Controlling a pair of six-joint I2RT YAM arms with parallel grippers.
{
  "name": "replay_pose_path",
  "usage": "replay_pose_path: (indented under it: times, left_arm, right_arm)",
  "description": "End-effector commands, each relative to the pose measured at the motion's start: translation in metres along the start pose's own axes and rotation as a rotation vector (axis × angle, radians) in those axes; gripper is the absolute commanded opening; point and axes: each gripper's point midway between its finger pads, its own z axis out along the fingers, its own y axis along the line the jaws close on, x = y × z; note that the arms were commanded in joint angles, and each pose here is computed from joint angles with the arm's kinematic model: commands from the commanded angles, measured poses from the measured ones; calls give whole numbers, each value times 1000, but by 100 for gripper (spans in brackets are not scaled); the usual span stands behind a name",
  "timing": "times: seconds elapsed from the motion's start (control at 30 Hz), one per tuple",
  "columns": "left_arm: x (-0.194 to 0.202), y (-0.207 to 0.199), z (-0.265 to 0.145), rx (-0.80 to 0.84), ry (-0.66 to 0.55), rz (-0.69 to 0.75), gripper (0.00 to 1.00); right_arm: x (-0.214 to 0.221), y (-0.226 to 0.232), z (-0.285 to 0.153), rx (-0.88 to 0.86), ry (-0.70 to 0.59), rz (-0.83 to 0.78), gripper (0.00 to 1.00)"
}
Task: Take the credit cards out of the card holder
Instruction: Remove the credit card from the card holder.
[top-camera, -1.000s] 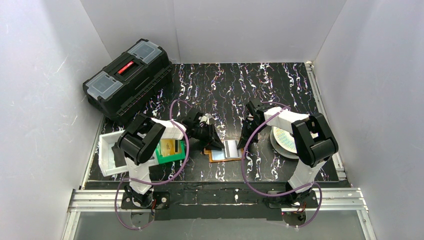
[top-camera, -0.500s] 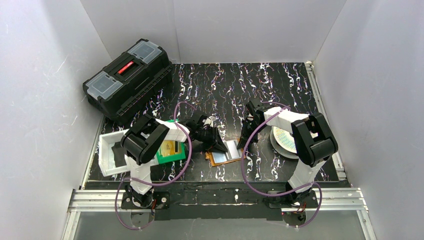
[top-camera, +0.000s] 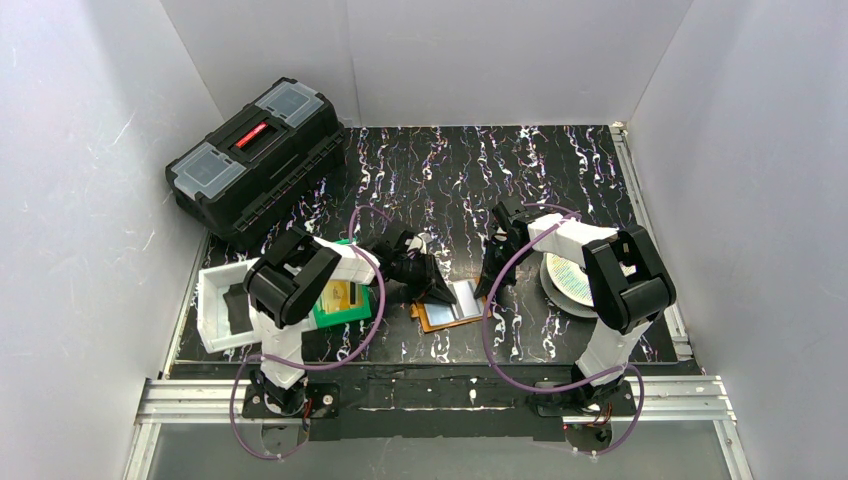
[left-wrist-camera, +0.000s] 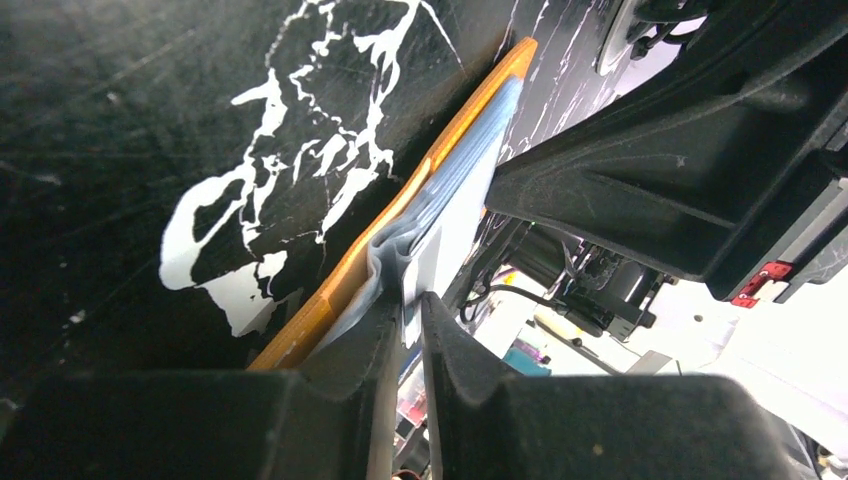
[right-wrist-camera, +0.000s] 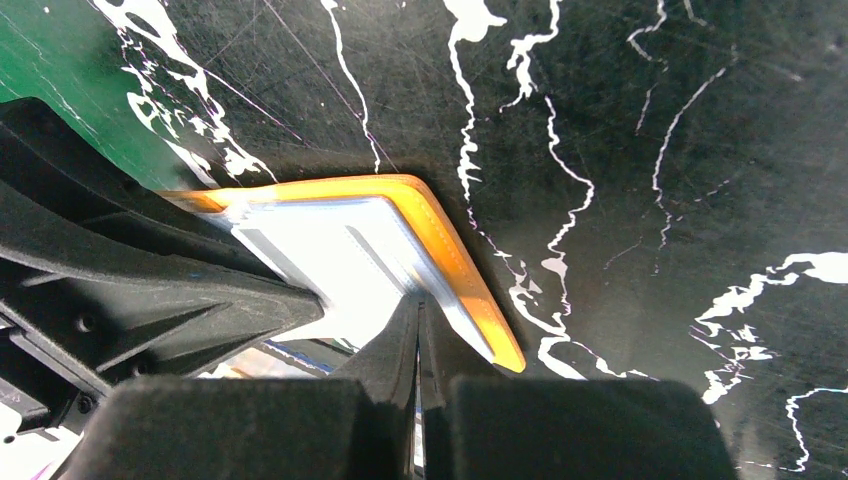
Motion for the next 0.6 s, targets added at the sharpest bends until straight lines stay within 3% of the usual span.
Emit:
replay_pose_path:
  times: [0.0,0.03,0.33,0.57]
  left_arm:
    - [-4,-14,4,47,-2,26,8]
    - [-3,-13,4,47,-2,24,0]
    - [-9,2,-19,39,-14,8,0]
    - [-6,20,-34,-72,1,25,0]
  right_arm:
    - [-4,-60,29,244,-33,-21,1]
    - [-4,-60,29,244,-30,-22,1]
    - [-1,-65,32,251,-24,-12,1]
    - [0,-66,34,249,-20,-6,1]
